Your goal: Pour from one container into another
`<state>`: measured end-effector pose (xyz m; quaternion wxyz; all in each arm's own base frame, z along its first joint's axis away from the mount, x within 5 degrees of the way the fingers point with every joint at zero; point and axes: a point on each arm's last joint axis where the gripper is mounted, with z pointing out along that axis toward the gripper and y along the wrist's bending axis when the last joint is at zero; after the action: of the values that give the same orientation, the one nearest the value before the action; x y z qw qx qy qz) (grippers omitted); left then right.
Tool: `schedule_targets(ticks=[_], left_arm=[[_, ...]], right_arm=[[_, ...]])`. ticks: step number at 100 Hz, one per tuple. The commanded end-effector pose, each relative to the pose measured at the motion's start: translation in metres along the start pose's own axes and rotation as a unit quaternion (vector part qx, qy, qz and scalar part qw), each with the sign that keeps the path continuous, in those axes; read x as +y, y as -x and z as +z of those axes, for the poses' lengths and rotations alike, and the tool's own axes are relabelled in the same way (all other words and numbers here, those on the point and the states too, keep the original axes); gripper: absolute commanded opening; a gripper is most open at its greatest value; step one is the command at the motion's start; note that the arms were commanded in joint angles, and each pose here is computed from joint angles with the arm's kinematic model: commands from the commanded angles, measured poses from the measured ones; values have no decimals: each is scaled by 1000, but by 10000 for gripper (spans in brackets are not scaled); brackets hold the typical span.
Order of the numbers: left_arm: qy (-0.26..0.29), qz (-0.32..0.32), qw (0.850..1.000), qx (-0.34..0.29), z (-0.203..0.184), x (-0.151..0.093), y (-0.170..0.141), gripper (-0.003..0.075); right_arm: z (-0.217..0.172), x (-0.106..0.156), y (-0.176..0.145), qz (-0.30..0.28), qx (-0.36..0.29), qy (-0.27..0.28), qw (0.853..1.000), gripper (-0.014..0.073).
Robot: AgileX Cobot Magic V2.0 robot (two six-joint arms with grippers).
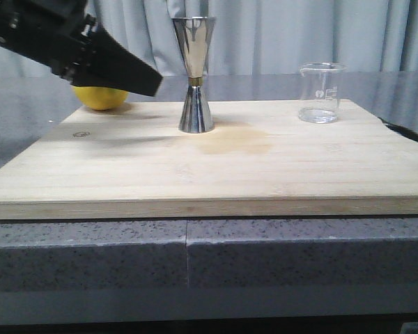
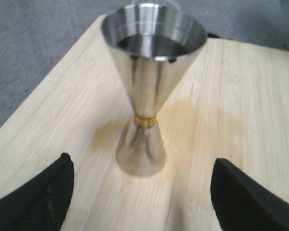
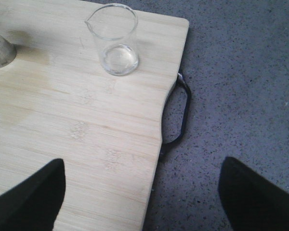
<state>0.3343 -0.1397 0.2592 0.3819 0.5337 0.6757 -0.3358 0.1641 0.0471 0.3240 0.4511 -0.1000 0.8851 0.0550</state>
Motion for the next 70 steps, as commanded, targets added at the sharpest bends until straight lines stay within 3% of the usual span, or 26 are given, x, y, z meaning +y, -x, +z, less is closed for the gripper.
schedule_targets(ticks=[1,11,18,30,40,45,59,70], left_arm=[[43,-7,999,13,-38,-13,32,530],[92,-38,992,82,-69,-25,45,530],[145,-79,978,131,-92,-37,55,527],[252,-180,932,189,-134,-61,71,510],[328,-267,885,194,-163,-84,78,487],[355,-284,872,182,-173,-95,81,477],[398,-294,857,144,-191,-126,82,475],[426,-284,854,91,-197,-150,73,474]], right_arm=[[-9,0,14,-5,-46,0,999,588],[-9,-1,12,-4,-36,-1,999,588],[-9,-1,11,-4,-30,-2,1000,588],[-9,0,11,5,-27,4,1000,588],[-9,1,10,8,-25,6,1000,588],[-9,0,10,16,-26,5,1000,588],[-12,-1,10,32,-30,2,999,588],[-20,-3,9,32,-27,-4,999,588]])
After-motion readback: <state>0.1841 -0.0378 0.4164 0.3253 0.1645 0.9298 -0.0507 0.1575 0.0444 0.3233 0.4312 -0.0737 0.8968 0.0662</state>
